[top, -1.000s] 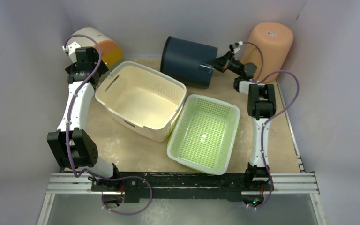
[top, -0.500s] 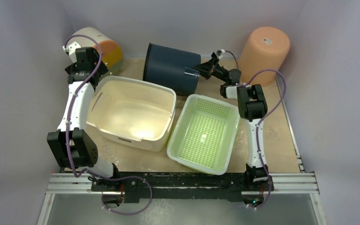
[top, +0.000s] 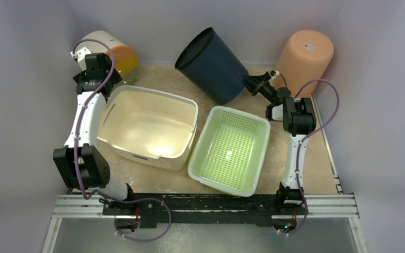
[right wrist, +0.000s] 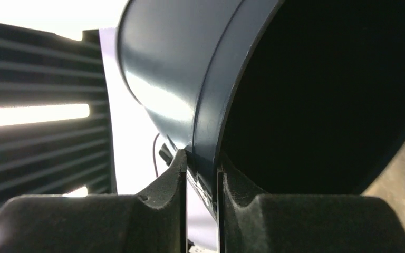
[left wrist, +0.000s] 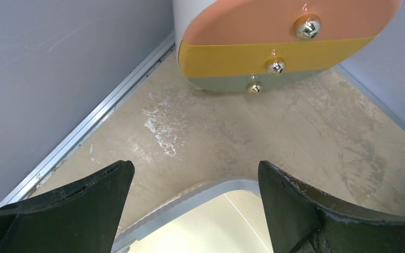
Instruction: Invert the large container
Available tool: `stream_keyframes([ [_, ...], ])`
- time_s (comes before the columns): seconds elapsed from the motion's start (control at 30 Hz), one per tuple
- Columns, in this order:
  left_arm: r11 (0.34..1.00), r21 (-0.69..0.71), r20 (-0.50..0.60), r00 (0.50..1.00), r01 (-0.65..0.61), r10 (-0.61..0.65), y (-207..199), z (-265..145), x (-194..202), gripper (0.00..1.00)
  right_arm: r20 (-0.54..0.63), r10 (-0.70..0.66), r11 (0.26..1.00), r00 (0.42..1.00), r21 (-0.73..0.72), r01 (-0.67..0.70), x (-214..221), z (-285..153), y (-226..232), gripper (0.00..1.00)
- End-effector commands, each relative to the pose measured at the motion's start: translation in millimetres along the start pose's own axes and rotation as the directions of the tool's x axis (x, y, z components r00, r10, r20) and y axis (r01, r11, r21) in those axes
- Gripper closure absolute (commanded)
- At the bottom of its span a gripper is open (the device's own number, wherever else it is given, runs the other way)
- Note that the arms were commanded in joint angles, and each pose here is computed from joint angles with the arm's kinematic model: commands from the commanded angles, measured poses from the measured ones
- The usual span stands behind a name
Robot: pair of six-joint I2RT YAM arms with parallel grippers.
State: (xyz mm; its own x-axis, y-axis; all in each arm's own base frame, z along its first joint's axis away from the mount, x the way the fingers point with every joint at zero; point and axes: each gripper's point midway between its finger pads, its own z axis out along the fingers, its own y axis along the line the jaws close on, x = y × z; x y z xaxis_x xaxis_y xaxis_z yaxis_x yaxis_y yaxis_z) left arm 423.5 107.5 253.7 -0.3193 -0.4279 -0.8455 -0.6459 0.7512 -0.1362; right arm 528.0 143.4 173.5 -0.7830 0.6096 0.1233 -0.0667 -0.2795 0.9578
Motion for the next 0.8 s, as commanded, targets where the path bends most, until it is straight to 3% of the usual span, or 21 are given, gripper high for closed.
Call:
stream_keyframes([
  [0.0, 1.0, 0.022, 0.067, 0.998, 0.018, -0.019, -2.1, -12.8, -24.6, 0.1, -0.145, -0.27, 0.962, 0.952, -0.074, 0.262, 40.6, -52.1, -25.5, 0.8],
  [0.1, 0.999, 0.03, 0.065, 0.998, 0.022, -0.024, -5.2, -10.8, -24.7, 0.1, -0.143, -0.26, 0.965, 0.955, -0.058, 0.254, 40.9, -56.7, -30.2, 0.76],
  [0.17, 0.999, 0.034, 0.061, 0.998, 0.025, -0.027, -7.3, -8.7, -24.3, 0.1, -0.146, -0.258, 0.966, 0.955, -0.055, 0.253, 41.6, -57.4, -31.5, 0.61],
  [0.2, 0.999, 0.036, 0.059, 0.998, 0.026, -0.028, -8.2, -7.5, -23.9, 0.1, -0.148, -0.26, 0.965, 0.954, -0.054, 0.255, 42.2, -57.8, -32.0, 0.58],
  [0.7, 0.999, 0.046, 0.043, 0.999, 0.016, -0.018, -17.7, 6.2, -22.4, 0.1, -0.144, -0.284, 0.959, 0.948, -0.063, 0.278, 48.2, -58.1, -20.5, 0.53],
  [0.73, 0.999, 0.049, 0.042, 0.999, 0.014, -0.016, -18.5, 6.7, -22.4, 0.1, -0.151, -0.295, 0.955, 0.943, -0.069, 0.288, 50.2, -57.1, -15.5, 0.44],
  [0.77, 0.999, 0.05, 0.039, 0.999, 0.012, -0.014, -19.1, 7.7, -21.4, 0.1, -0.164, -0.314, 0.949, 0.935, -0.07, 0.306, 52.4, -55.6, -10.4, 0.27],
])
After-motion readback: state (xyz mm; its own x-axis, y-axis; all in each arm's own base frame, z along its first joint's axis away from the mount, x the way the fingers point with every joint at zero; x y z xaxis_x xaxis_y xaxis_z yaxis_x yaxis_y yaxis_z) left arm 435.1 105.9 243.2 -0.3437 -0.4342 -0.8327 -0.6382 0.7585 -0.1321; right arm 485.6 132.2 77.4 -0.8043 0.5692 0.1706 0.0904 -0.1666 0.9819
